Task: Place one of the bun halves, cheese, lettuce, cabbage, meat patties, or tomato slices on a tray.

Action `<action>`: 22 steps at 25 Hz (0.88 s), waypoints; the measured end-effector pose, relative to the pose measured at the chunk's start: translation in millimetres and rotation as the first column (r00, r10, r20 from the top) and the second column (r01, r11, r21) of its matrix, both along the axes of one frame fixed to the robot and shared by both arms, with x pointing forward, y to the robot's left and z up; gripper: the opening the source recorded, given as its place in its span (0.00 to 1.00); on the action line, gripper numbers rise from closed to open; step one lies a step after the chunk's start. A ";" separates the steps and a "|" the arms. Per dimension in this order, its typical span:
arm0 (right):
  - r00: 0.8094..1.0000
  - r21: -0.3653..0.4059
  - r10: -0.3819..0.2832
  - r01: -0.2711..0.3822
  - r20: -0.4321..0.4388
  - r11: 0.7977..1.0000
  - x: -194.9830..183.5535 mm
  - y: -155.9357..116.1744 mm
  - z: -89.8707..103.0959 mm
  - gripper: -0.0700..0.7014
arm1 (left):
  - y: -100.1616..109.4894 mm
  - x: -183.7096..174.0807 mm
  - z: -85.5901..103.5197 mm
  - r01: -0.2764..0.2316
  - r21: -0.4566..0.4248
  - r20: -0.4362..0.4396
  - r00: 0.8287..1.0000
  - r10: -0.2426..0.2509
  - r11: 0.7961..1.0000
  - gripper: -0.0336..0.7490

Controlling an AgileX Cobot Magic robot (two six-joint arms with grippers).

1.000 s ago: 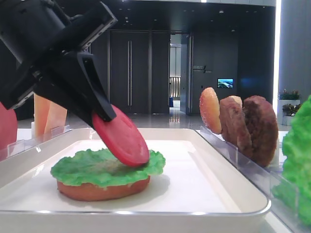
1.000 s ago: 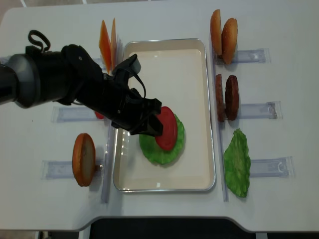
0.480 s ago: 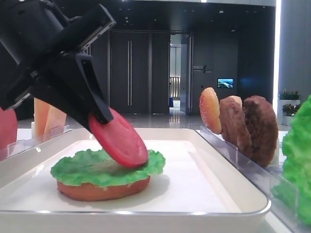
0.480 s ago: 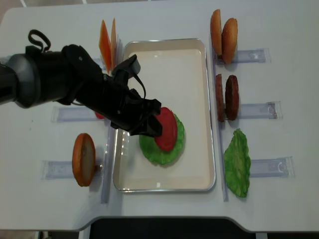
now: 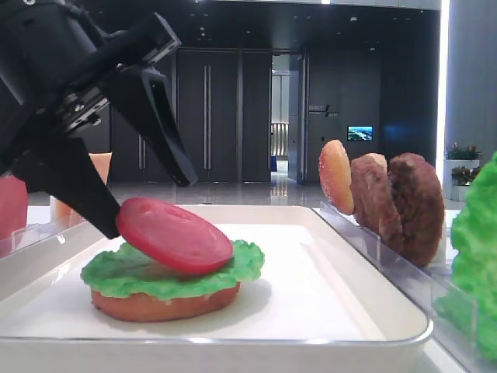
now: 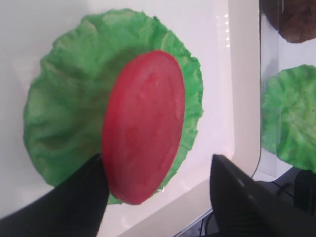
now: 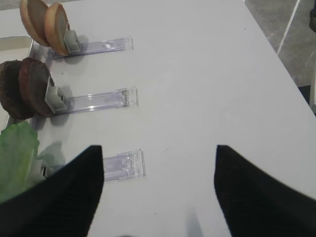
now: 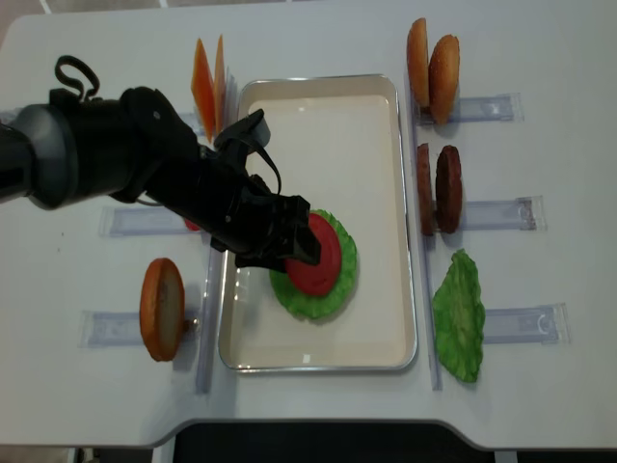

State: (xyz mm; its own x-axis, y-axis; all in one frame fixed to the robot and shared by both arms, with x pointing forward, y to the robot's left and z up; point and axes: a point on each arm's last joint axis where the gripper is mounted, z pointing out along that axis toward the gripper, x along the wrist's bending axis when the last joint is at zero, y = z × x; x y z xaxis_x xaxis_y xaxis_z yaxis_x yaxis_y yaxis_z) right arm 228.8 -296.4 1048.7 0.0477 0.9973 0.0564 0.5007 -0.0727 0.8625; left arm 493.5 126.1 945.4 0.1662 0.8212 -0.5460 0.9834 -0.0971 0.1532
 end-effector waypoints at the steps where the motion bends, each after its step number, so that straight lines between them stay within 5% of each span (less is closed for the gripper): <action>1: 1.000 0.000 0.000 0.000 0.000 1.000 0.0 0.0 0.0 0.68 | 0.3 -0.5 -0.3 0.000 0.004 -0.007 1.000 0.000 1.000 0.67; 13: 1.000 0.000 0.000 0.000 0.000 1.000 0.0 0.0 0.0 0.68 | 7.1 -4.5 5.1 0.012 0.070 -0.009 1.000 -0.011 0.997 0.69; 22: 1.000 0.000 0.000 0.000 0.000 1.000 0.0 0.0 0.0 0.68 | 15.3 -0.4 40.1 0.047 0.188 0.026 0.998 -0.053 0.981 0.70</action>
